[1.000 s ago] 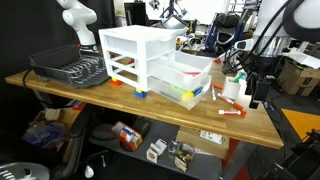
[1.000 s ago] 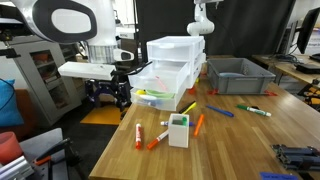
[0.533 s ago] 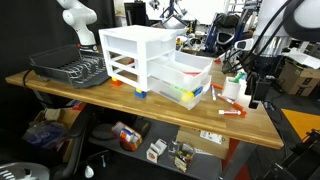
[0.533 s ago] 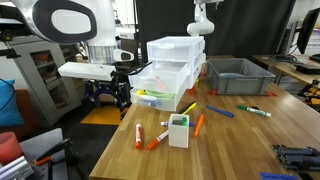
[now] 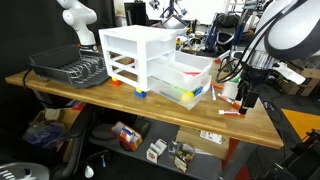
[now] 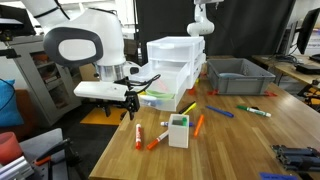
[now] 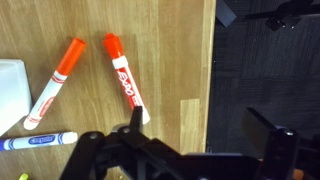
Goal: Pick up the red marker and put it in the middle drawer
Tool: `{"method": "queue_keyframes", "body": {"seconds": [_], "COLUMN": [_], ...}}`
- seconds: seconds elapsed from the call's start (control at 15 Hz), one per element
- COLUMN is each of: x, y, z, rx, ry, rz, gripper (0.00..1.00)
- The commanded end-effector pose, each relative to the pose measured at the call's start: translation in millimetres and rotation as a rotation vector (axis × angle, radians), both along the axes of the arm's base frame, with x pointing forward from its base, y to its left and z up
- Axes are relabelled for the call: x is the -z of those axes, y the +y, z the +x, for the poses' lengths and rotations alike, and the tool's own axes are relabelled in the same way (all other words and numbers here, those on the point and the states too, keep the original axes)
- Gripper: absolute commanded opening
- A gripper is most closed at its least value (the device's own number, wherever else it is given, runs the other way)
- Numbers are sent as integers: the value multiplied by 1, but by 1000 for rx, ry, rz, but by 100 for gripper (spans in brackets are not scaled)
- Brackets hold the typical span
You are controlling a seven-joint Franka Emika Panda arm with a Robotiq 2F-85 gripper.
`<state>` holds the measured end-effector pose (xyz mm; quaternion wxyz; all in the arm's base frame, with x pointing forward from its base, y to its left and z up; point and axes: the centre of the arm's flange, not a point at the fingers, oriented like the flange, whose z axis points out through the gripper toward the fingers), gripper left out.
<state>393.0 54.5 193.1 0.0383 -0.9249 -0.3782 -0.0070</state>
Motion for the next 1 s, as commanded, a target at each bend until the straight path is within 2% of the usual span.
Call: {"method": "queue_keyframes", "body": {"seconds": [0.0,0.27,0.47,0.8,0.87,0.93], "x": [31,51,70,95,96,95], "y": [-10,-15,-20,-32,-32,-31], "z": [16,31,38,38,38,39], "rx": [-25,-1,14,28,26,24], "ry": [-26,-51,-37,-16,-16,-23], "rz": [23,3,-3,-61,-70,-74], "gripper": [100,100,100,100,94,81]}}
